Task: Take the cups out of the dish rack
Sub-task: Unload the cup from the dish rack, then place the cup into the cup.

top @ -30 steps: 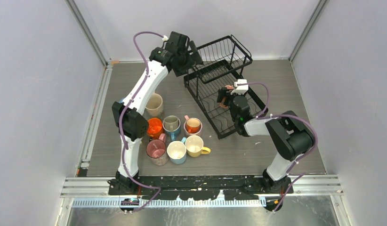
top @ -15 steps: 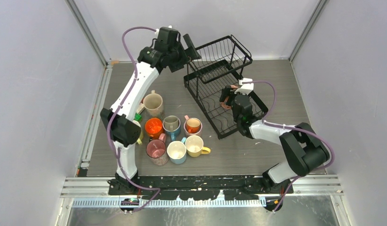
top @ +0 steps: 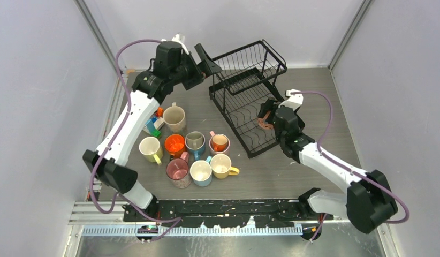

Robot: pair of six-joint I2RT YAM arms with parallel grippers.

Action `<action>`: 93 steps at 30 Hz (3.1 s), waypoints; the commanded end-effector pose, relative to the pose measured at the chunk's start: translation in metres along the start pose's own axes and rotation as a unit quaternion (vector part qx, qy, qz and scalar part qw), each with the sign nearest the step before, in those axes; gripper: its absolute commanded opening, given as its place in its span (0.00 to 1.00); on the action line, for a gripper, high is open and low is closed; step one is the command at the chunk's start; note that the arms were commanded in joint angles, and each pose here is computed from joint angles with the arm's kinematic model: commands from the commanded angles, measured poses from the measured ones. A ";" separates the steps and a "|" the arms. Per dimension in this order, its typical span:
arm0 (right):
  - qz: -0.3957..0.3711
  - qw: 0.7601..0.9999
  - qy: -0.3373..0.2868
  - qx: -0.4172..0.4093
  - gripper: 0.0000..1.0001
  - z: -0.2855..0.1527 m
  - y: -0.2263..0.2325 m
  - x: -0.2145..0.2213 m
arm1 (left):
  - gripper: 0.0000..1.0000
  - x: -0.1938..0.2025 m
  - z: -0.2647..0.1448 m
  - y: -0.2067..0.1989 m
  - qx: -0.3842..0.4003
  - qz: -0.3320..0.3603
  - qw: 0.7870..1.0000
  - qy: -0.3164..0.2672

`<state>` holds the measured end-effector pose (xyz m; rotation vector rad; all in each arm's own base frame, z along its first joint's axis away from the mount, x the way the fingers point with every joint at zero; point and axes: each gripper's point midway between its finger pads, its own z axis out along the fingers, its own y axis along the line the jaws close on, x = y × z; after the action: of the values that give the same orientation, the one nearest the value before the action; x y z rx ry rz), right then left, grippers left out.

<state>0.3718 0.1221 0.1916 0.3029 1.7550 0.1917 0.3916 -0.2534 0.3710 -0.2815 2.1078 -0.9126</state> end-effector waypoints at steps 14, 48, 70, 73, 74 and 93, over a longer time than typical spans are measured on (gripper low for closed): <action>0.188 0.976 -0.013 -0.106 0.23 -0.073 0.049 -0.105 | 0.93 0.085 -0.039 -0.030 0.190 -0.027 0.979 0.076; 0.448 0.858 -0.066 -0.241 0.25 -0.098 0.104 -0.162 | 0.68 0.144 -0.030 -0.082 0.332 -0.295 0.879 0.173; 0.478 0.827 -0.063 -0.288 0.26 -0.108 0.120 -0.149 | 0.29 0.127 -0.041 -0.109 0.387 -0.316 0.853 0.147; 0.481 0.825 -0.060 -0.290 0.26 -0.110 0.121 -0.148 | 0.25 0.124 -0.042 -0.113 0.398 -0.318 0.849 0.142; 0.482 0.824 -0.061 -0.291 0.26 -0.110 0.121 -0.148 | 0.24 0.123 -0.042 -0.115 0.399 -0.318 0.848 0.141; 0.488 0.814 -0.038 -0.313 0.82 -0.115 0.132 -0.143 | 0.00 0.091 -0.060 -0.127 0.457 -0.329 0.824 0.060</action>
<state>0.3132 0.1968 0.3566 0.7679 1.2745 1.3310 0.2724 -0.3753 0.3829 -0.4491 1.6615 -2.2163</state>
